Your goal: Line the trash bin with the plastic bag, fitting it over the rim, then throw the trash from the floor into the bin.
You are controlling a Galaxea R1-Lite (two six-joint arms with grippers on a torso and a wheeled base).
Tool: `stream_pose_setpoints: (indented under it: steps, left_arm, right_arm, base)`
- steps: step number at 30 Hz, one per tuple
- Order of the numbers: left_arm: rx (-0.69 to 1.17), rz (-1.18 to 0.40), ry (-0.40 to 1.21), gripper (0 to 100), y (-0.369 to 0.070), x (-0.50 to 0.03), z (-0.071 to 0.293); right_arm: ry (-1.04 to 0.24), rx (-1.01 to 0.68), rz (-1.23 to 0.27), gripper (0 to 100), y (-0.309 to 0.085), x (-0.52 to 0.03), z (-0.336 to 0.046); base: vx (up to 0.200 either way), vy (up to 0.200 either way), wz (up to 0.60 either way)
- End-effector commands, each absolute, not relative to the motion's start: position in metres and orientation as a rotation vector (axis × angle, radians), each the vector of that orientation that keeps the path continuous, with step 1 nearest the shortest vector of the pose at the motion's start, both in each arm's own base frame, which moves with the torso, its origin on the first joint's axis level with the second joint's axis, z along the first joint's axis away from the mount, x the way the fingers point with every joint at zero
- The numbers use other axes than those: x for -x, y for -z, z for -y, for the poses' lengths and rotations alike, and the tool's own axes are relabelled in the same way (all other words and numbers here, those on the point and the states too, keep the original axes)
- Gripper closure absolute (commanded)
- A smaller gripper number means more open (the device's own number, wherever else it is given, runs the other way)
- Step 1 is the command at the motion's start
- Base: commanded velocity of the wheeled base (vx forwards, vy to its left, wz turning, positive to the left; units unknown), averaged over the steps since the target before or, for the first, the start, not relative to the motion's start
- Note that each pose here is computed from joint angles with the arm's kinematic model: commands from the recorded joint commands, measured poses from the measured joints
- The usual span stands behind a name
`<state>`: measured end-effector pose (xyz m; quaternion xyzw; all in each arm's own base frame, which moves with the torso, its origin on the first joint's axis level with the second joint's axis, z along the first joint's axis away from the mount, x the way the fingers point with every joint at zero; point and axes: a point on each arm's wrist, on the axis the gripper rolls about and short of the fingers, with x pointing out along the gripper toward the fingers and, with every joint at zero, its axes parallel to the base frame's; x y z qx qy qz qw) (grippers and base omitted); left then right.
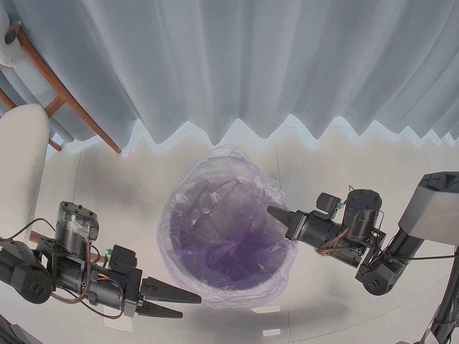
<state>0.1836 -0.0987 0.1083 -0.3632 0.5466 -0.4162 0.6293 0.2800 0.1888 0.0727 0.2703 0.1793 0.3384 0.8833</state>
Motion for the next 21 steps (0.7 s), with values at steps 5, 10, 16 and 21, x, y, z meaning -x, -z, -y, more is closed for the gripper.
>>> stream_pose_setpoints:
  steps: [5,10,16,21]
  left_arm:
    - [0.839,-1.316,0.927,0,-0.088,-0.198,0.106]
    - [0.837,-1.297,0.936,0,-0.079,-0.207,0.111]
    - [0.83,-1.301,0.944,0,-0.072,-0.211,0.116]
    - [0.831,-1.308,0.941,0,-0.071,-0.212,0.117]
  right_arm:
    - [-0.719,-0.509,-0.367,100,-0.061,-0.274,-0.195]
    - [-0.73,-0.51,-0.366,100,-0.06,-0.272,-0.197]
    - [-0.734,-0.51,-0.366,100,-0.061,-0.271,-0.198]
    - [-0.732,-0.51,-0.365,100,-0.061,-0.271,-0.198]
  base:
    - [0.0,0.0,0.0]
    - [0.0,0.0,0.0]
    - [0.0,0.0,0.0]
    - [0.0,0.0,0.0]
